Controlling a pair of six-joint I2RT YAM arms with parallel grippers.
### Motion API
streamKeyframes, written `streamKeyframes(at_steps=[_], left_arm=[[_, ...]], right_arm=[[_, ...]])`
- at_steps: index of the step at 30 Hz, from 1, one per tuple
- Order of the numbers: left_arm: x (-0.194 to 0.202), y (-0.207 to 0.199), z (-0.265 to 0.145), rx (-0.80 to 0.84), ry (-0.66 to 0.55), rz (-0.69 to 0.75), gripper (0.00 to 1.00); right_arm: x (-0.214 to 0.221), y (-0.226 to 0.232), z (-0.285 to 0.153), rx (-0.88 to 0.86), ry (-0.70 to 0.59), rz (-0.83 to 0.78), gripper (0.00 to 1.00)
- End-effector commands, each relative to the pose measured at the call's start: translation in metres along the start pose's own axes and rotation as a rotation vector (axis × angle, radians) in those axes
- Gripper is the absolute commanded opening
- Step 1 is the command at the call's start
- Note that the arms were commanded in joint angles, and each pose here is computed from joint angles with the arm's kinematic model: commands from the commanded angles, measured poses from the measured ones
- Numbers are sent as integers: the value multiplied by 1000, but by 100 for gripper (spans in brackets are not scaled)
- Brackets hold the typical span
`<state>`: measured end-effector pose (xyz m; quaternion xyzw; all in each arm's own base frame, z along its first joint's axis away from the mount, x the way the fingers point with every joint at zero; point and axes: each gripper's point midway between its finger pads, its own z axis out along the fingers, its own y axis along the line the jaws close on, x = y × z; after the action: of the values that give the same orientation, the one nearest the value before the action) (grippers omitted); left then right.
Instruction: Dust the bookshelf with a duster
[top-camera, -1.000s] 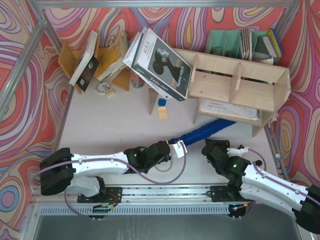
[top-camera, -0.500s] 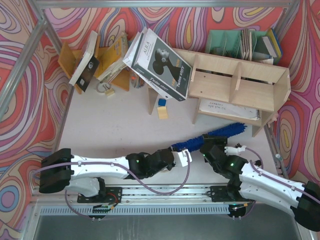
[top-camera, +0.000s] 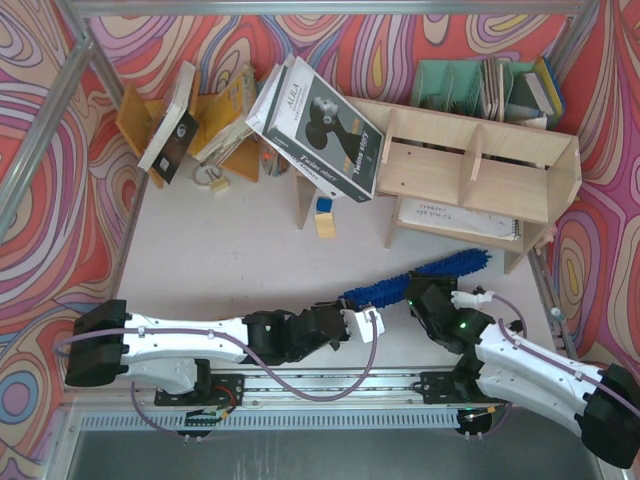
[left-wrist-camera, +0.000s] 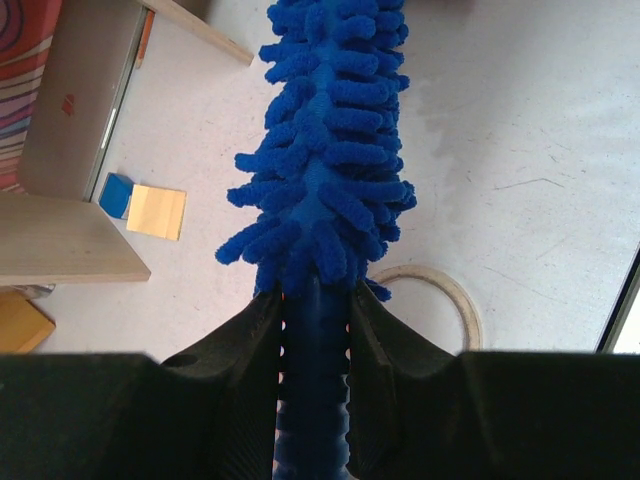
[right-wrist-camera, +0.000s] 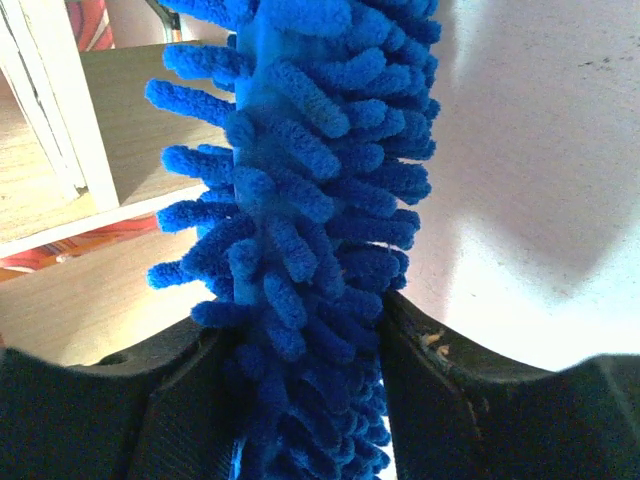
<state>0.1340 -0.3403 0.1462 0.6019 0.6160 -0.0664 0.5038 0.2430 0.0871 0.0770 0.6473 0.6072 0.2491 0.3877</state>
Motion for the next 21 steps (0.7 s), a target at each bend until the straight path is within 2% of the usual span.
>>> streamKeyframes(at_steps=[1,10,13,15,21], left_arm=[[-19,16,-9,-49,-47,-22,0],[-15,7,-6,-16,-35,-53,0],[-9,2,-3,-8,-17,-83,10],[-3,2,-1,-9,3,-127,21],[17,-2,2,56,76,-243,41]], right_arm=[[-1,8,1,-12,-11,-23,47],[-4,23,-5,-49,-13,-31,14],[-3,28,-8,-63,-1,-14,5],[-3,31,-10,-75,8,0,1],[-3,41,-17,-112,32,47,0]])
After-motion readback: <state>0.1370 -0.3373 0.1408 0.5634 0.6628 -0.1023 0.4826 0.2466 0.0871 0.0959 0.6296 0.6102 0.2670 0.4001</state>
